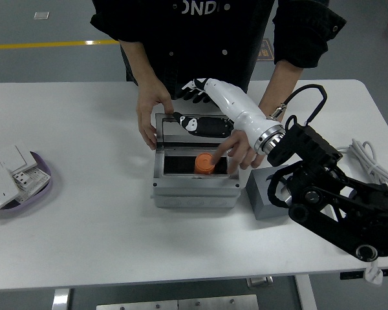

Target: Pick up the cylinder from the cube,place it in the box,flap close box

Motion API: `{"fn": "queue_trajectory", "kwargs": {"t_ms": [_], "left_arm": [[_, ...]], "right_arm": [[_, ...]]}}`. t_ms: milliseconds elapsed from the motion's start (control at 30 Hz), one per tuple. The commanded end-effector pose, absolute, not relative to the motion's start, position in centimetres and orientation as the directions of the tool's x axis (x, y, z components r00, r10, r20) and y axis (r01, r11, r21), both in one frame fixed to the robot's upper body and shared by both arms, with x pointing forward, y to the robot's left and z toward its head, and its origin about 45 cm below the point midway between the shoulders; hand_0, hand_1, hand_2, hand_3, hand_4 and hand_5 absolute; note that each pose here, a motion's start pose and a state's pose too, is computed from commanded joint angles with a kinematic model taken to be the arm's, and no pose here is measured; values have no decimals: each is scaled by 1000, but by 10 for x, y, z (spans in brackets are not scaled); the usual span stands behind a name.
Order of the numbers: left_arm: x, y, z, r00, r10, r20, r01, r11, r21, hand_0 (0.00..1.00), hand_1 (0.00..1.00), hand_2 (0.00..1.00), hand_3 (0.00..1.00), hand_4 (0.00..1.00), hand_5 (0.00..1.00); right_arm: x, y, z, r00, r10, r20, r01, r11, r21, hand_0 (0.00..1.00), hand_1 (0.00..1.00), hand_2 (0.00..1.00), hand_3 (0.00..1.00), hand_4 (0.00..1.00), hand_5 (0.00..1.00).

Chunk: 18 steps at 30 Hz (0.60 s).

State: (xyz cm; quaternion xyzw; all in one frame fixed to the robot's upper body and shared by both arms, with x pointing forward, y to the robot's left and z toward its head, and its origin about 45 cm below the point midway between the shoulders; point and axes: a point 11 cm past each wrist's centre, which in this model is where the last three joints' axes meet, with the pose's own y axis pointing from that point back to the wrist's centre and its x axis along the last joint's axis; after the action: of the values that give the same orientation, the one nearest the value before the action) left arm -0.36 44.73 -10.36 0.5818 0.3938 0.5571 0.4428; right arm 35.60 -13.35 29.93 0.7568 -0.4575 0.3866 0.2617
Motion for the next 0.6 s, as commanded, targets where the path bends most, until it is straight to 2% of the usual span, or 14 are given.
{"fn": "queue_trajectory", "kwargs": {"t_ms": [600], "left_arm": [[-1,447,-104,71,951,300,-39,-298,954,593,627,618,636,689,218]], "right_arm": [[376,-142,281,292,-476,829,-912,-399,93,617,617,642,646,709,459]]}}
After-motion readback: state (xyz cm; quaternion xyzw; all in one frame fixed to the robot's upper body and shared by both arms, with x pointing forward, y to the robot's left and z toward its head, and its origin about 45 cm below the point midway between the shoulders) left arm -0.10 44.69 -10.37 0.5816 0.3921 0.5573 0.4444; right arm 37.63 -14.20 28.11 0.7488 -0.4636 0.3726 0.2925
